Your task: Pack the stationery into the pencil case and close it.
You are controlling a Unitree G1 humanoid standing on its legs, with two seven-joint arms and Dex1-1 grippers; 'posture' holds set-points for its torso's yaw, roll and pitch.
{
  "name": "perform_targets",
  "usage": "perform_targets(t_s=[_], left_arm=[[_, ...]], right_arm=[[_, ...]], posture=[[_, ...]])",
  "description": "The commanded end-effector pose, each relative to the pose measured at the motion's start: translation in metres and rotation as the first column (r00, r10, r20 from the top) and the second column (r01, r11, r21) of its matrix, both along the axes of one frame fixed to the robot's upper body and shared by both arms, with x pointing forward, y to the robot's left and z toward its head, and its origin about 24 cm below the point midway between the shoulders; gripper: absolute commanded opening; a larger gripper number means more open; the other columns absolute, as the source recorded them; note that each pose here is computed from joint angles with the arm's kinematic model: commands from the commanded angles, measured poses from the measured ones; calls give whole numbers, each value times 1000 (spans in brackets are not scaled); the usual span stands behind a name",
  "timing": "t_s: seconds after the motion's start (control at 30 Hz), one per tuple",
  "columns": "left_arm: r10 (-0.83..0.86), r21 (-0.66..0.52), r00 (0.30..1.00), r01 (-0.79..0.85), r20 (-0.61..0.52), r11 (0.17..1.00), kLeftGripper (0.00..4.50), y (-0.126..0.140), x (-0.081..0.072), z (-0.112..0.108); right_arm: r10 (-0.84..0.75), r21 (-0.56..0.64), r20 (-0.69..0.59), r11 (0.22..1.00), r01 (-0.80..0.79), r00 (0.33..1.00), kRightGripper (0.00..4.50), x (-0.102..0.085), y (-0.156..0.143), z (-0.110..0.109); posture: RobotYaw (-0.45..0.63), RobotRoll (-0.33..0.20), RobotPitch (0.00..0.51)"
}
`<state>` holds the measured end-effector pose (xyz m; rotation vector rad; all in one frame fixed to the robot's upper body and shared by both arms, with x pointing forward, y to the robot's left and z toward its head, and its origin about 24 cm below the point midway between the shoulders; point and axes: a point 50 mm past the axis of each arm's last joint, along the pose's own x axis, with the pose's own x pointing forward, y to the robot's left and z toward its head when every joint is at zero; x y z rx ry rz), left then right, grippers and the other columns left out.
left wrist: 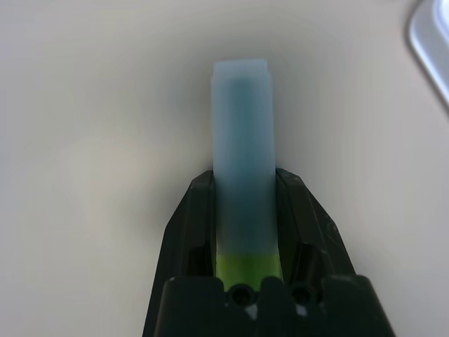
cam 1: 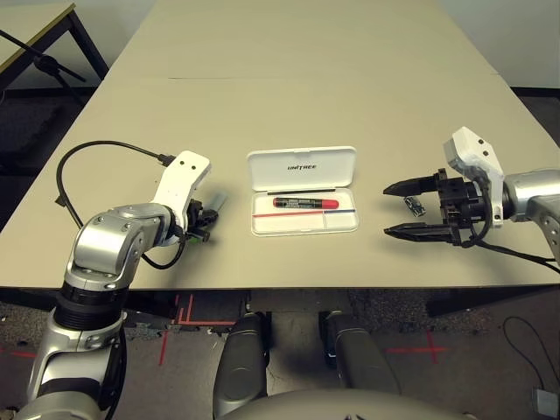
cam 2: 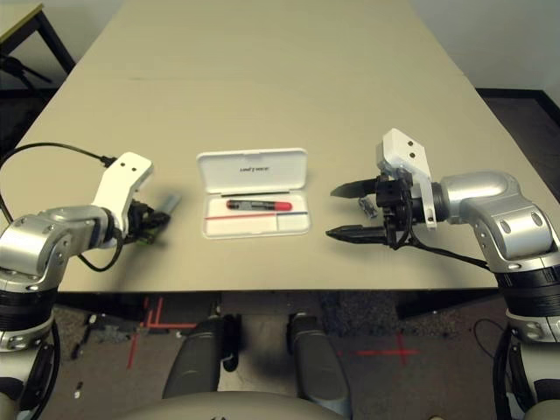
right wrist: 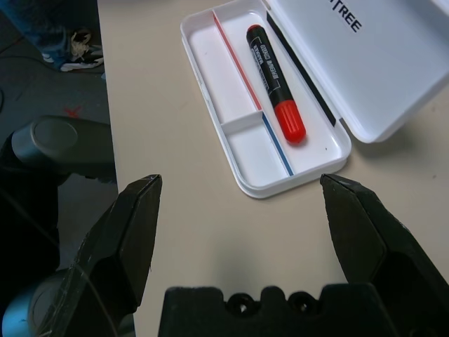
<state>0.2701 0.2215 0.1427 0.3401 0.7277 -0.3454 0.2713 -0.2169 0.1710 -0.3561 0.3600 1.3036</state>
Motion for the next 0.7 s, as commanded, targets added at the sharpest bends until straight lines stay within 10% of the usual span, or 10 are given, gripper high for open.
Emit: perform_targets(t_s=[0.03,0.7], left_arm=[[-152,8,988,151,30,988,1078,-10,-1,11],[-699,-34,715,699,0,714,1078,-61,-16,32]], right_arm=[[6,-7,9,1000,-6,1000,4500,2,1,-1],[3,-66,16,998,-2,1000,4500,6,-7,-4]], posture=[[54,0,162],[57,0,164]])
